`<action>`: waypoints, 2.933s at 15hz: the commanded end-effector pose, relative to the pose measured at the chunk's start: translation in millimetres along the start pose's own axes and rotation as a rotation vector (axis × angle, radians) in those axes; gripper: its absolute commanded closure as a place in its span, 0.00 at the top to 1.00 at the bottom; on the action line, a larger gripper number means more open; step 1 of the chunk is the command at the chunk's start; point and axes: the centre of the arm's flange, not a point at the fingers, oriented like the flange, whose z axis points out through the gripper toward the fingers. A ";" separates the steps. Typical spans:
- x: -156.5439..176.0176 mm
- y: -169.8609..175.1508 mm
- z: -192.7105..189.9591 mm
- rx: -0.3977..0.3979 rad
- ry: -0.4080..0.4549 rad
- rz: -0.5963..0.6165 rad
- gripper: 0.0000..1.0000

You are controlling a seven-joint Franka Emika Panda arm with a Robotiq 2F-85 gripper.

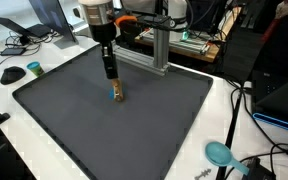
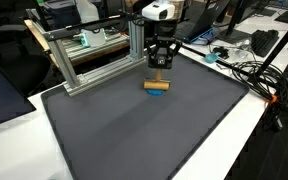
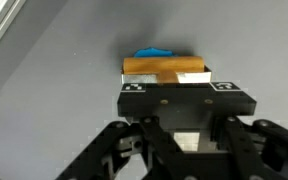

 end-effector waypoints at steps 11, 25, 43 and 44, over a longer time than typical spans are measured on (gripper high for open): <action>2.6 24.4 59.7 0.077 0.039 0.038 0.22; 6.9 27.9 64.5 0.061 0.059 0.023 0.22; 13.3 27.8 65.2 0.039 0.085 0.003 0.22; 13.8 28.0 64.9 0.039 0.088 0.003 0.22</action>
